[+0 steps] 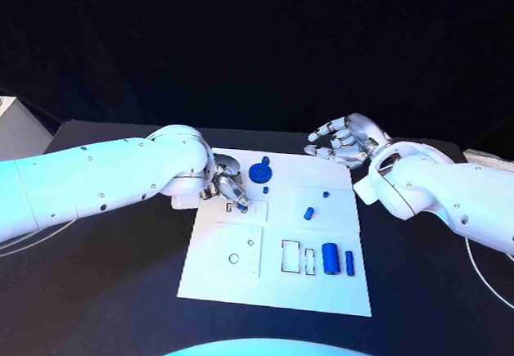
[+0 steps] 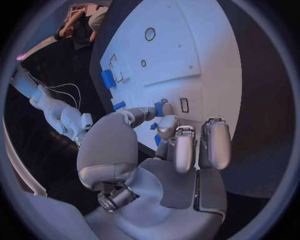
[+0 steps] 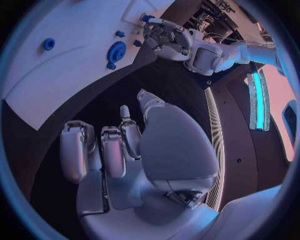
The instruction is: Assemble the parts on the task board
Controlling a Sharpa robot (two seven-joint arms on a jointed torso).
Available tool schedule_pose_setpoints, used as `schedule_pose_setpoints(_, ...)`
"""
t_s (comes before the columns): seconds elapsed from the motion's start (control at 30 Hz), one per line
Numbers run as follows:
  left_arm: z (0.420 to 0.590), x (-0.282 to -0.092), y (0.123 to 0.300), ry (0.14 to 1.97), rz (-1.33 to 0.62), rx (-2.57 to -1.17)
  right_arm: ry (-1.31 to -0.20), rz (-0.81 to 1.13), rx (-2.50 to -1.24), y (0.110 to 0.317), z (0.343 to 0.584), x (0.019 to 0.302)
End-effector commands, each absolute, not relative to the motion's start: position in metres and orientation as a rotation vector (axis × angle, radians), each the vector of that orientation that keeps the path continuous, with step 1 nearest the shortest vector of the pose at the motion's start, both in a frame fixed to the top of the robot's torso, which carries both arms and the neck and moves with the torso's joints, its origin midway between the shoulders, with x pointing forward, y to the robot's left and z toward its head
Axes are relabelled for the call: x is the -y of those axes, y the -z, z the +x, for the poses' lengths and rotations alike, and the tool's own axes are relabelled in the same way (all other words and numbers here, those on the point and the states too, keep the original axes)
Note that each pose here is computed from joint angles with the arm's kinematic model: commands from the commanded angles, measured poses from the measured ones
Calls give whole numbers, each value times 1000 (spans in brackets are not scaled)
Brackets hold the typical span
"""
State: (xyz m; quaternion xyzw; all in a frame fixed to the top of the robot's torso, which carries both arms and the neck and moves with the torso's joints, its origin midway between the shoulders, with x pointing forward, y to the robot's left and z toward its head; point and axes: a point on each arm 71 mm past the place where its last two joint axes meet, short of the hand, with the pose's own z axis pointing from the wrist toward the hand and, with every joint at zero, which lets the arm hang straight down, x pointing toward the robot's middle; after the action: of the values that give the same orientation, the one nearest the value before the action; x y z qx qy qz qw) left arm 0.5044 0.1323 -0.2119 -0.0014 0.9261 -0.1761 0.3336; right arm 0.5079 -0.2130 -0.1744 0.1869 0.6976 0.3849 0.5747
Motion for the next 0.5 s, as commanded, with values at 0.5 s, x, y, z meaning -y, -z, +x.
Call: schedule_pose_setpoints(0.5,505,-128,212,451,38,-2463,-909,422,-1648,176,507,211)
